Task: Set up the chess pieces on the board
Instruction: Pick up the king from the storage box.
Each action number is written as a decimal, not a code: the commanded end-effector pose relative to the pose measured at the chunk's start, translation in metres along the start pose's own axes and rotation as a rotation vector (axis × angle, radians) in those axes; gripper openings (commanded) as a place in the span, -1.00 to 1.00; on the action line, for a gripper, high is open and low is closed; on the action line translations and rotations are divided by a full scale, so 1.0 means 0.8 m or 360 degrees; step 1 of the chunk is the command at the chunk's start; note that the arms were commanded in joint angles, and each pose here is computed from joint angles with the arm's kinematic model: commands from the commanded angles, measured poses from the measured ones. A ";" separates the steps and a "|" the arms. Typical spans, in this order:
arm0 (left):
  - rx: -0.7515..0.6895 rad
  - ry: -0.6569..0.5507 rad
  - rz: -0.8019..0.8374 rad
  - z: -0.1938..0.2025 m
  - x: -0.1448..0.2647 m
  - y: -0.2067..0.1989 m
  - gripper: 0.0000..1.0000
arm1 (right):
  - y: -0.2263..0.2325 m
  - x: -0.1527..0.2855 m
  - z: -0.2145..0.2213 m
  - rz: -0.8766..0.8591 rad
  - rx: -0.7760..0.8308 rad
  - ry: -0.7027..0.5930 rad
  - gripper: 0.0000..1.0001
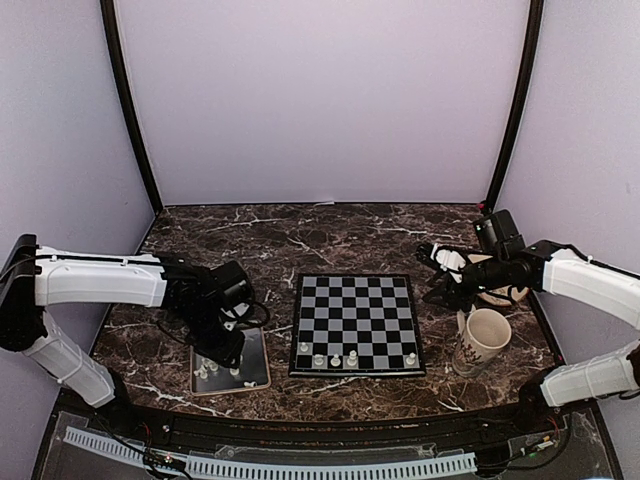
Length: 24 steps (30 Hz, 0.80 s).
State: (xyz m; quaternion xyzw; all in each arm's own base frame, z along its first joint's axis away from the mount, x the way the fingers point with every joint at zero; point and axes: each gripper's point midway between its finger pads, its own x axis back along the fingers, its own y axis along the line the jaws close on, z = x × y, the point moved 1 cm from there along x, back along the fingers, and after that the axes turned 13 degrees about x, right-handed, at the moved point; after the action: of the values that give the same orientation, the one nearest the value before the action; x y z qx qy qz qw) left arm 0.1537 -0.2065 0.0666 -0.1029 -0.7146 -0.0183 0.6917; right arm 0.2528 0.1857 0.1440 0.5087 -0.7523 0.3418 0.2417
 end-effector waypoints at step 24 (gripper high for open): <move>-0.0197 -0.0056 0.0086 -0.015 0.030 -0.033 -0.91 | 0.003 -0.002 0.001 -0.0023 0.0013 -0.0024 -0.21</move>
State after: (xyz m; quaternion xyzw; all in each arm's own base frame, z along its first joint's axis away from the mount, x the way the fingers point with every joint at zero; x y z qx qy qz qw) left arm 0.1546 -0.2140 0.0657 -0.1199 -0.7116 -0.0481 0.6906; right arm 0.2512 0.1860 0.1420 0.5124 -0.7497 0.3423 0.2413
